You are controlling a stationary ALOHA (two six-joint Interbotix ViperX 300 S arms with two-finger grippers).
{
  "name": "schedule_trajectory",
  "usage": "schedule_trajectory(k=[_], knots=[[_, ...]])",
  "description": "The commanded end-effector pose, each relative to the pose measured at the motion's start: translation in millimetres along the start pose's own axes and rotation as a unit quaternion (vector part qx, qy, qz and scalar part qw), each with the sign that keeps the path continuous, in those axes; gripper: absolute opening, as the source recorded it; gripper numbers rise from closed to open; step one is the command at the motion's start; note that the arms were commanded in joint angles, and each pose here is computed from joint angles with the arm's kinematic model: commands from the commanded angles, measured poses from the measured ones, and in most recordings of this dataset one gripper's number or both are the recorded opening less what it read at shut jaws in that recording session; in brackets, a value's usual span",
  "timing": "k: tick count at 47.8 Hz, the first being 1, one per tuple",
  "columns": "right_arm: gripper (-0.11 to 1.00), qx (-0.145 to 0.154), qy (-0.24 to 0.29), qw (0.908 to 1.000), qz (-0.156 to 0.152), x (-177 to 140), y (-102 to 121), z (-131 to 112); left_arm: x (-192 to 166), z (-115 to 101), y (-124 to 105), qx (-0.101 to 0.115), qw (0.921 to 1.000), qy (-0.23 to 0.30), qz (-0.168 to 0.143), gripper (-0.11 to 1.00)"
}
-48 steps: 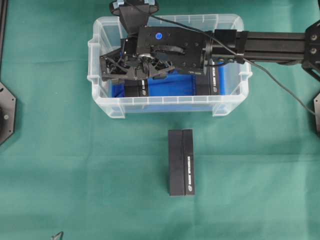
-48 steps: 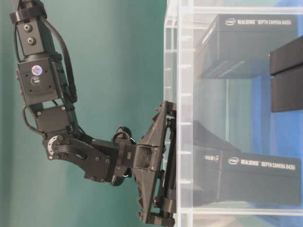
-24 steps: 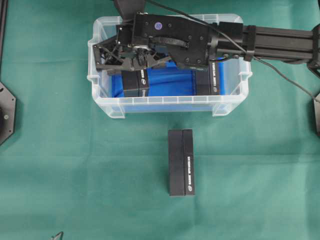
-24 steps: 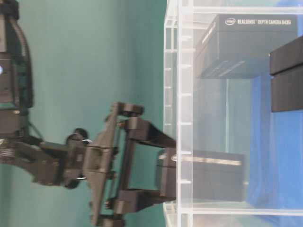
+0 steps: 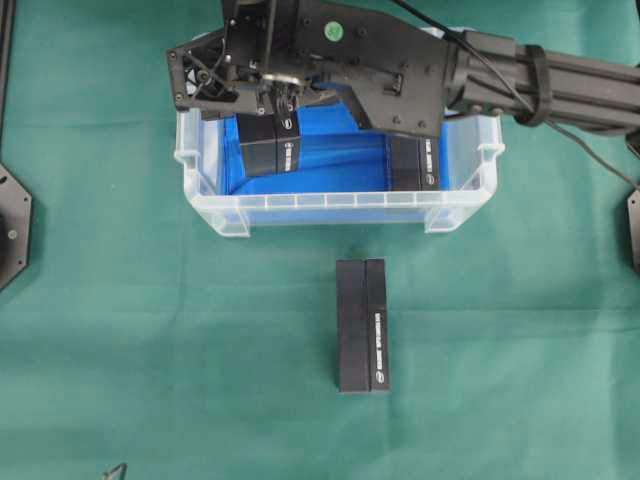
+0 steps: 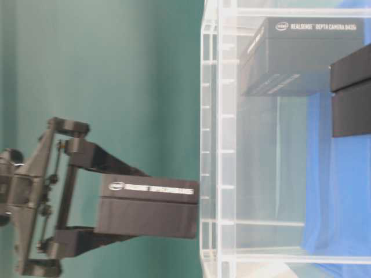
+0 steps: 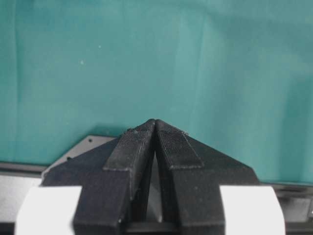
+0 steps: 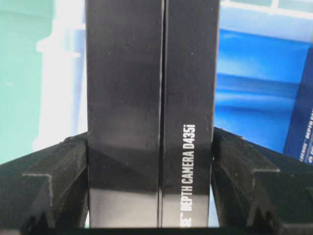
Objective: Take the box out of the case with the right arm.
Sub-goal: 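Lift the left black box up out of the bin with the right gripper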
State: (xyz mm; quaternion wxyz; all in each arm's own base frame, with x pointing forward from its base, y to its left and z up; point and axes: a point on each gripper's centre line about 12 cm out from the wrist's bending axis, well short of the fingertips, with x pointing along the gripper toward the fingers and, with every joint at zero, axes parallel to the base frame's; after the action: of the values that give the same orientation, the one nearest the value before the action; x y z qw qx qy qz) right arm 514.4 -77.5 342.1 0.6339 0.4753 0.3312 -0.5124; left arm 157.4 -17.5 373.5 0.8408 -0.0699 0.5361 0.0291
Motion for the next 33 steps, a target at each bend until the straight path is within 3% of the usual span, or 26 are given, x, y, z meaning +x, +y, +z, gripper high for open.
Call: schedule_trajectory(k=[1, 11, 33], knots=[[0.69, 0.02, -0.015, 0.9984, 0.051, -53.5, -2.8, 14.7, -2.0, 2.2, -0.3, 0.0, 1.0, -0.005, -0.001, 0.0], [0.69, 0.039, -0.017, 0.9979, 0.049, -56.9, -3.6, 13.4, -2.0, 2.2, -0.3, -0.001, 1.0, -0.004, -0.001, 0.0], [0.69, 0.039, -0.016, 0.9979, 0.05, -57.4, -3.4, 11.9, -2.0, 2.2, -0.1, -0.001, 1.0, -0.005, 0.0, 0.0]])
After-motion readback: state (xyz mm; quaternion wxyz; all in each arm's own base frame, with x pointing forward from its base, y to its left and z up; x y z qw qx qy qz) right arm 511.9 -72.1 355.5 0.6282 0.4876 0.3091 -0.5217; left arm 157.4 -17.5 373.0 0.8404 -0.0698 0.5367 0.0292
